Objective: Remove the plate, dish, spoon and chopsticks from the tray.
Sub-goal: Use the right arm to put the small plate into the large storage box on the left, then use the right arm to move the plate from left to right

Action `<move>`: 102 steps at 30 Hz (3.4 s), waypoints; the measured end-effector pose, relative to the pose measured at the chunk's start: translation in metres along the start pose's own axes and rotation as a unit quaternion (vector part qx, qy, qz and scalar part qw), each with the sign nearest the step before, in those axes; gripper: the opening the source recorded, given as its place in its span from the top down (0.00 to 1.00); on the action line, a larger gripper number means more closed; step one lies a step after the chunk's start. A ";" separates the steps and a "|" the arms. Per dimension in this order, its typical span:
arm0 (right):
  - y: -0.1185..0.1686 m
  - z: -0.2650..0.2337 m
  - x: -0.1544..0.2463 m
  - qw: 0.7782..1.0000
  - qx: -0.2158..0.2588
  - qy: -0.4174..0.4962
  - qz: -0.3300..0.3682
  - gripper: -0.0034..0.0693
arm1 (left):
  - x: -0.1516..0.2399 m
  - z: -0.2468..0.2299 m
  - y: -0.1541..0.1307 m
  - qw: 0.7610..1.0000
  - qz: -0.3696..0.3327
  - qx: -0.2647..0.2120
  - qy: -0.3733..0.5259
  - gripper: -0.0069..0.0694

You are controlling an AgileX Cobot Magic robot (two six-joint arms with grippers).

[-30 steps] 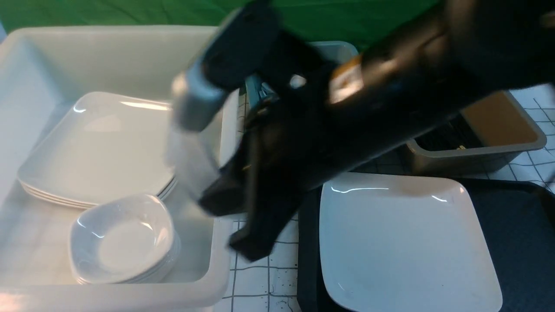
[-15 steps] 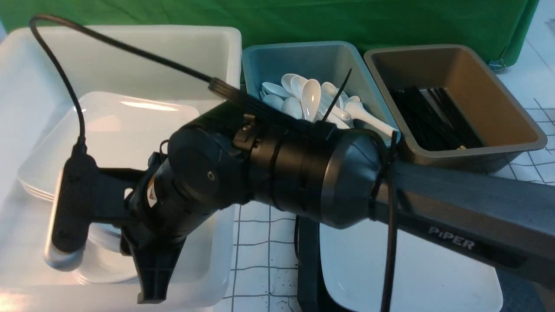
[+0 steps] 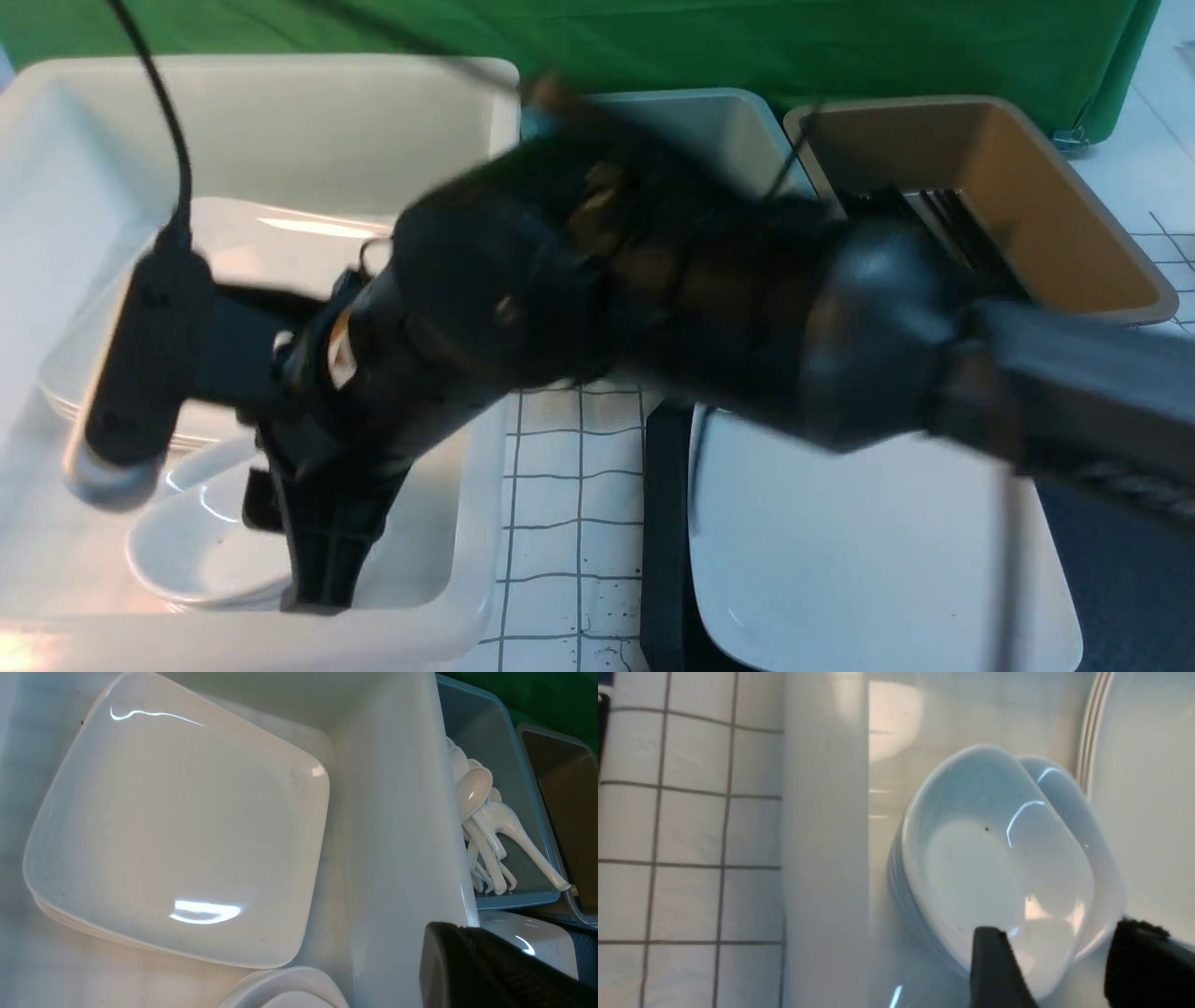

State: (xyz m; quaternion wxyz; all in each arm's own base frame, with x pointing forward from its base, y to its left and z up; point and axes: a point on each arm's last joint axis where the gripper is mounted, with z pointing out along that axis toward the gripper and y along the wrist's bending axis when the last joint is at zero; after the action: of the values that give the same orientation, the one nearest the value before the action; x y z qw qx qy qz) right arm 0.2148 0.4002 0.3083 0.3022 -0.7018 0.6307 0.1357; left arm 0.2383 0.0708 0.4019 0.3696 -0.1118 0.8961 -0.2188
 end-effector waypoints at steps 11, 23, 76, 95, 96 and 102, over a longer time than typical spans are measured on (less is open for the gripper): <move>0.027 -0.184 0.008 0.998 0.017 0.027 0.045 0.74 | 0.000 0.000 0.000 1.000 -0.001 0.002 -0.001 0.88; 0.055 -0.376 0.071 0.934 0.282 -0.097 0.196 0.91 | 0.006 0.014 -0.042 0.994 0.016 0.108 0.026 0.88; 0.001 -0.148 0.407 0.647 0.026 0.059 0.760 0.61 | 0.098 0.103 -0.178 0.933 0.212 0.175 0.232 0.88; -0.007 -0.107 0.443 0.630 0.050 0.098 0.769 0.59 | 0.086 0.108 -0.181 0.950 0.204 0.174 0.160 0.88; -0.007 -0.106 0.441 0.632 0.048 0.097 0.768 0.66 | 0.085 0.108 -0.181 0.951 0.203 0.174 0.155 0.88; -0.008 -0.112 0.437 0.632 0.042 0.099 0.768 0.77 | 0.085 0.110 -0.181 0.953 0.200 0.173 0.147 0.88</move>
State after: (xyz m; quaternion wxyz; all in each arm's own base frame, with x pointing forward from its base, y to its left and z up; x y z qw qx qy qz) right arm 0.2743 -0.0173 0.1473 0.0537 0.0400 0.9727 0.2224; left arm 0.2639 -0.1528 0.3665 0.2838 0.1687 0.8928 -0.3064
